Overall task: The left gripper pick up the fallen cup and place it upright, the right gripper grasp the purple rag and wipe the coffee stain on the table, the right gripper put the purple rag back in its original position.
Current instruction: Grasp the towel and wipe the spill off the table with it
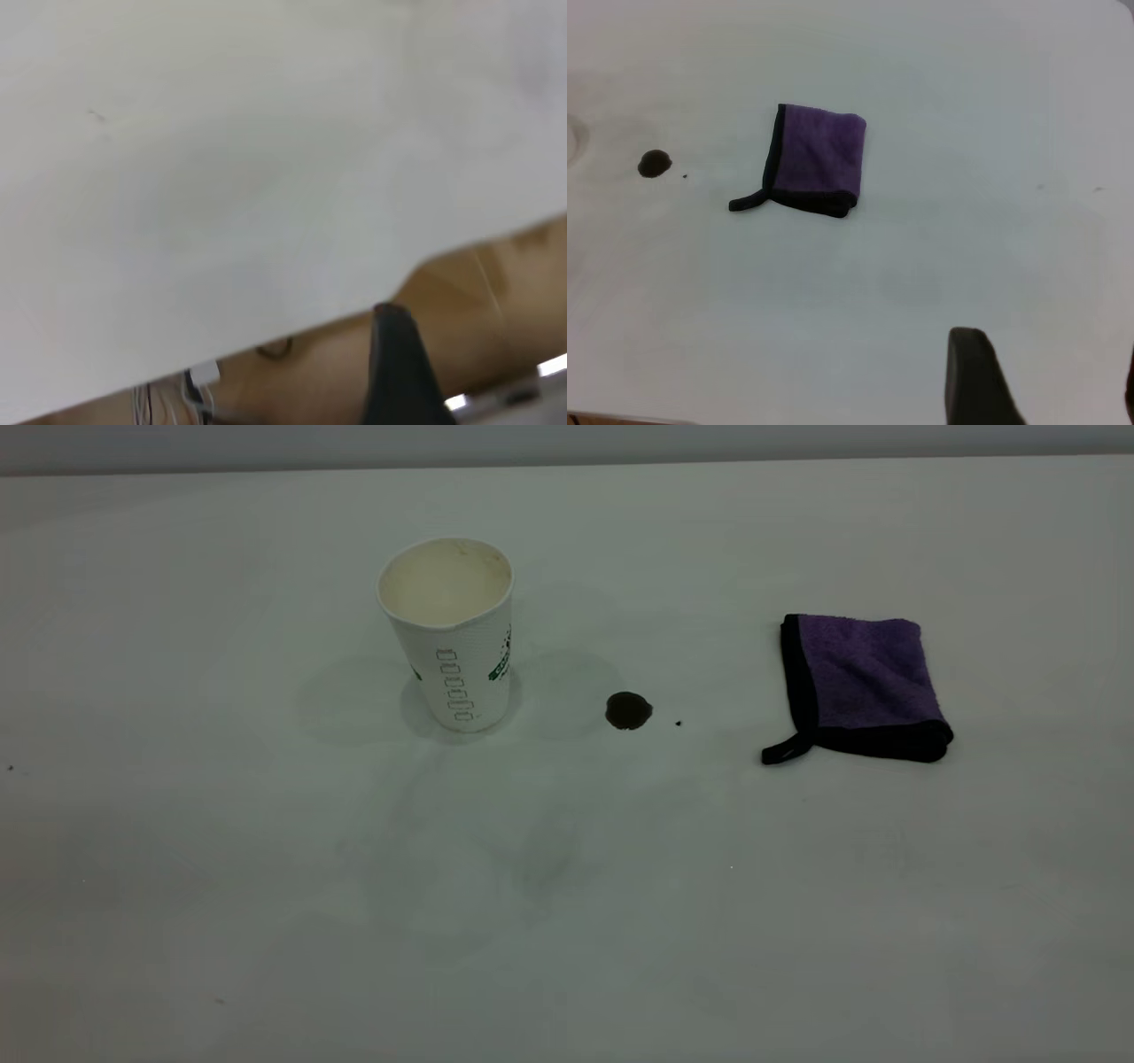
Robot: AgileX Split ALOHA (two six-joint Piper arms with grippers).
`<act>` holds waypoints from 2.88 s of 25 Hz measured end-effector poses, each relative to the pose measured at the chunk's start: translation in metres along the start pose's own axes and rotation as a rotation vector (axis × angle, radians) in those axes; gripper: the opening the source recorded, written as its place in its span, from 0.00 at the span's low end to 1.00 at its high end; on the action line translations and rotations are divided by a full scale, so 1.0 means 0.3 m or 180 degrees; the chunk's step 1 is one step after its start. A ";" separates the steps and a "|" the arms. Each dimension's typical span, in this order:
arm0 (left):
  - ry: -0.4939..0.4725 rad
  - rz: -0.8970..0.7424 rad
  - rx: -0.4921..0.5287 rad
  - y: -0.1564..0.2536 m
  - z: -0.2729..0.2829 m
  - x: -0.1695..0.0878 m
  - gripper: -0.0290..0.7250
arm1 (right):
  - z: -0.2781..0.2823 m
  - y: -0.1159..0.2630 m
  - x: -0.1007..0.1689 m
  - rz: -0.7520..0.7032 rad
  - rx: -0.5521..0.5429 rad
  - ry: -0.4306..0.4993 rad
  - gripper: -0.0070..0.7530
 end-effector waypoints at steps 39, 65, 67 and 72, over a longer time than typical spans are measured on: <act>-0.0356 0.0256 -0.0556 0.039 0.062 0.007 0.73 | -0.937 -0.178 0.154 0.0508 0.1734 -0.1128 0.73; -0.0356 0.0256 -0.0556 0.039 0.062 0.007 0.73 | -1.612 0.042 0.161 0.1011 0.2404 -0.0628 0.73; -0.0356 0.0256 -0.0556 0.039 0.062 0.007 0.73 | -1.640 0.068 0.158 0.1048 0.2440 -0.0625 0.72; -0.0356 0.0256 -0.0556 0.039 0.062 0.007 0.73 | -1.665 0.106 0.152 0.1140 0.2525 -0.0633 0.45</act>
Point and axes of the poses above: a point on each arm's last joint axis where the gripper is mounted, z pointing back along that axis away from the gripper, x along the wrist's bending axis when the last joint is at zero, y = z × x, the point moved 6 cm from there along -z, pointing out along that axis toward the gripper
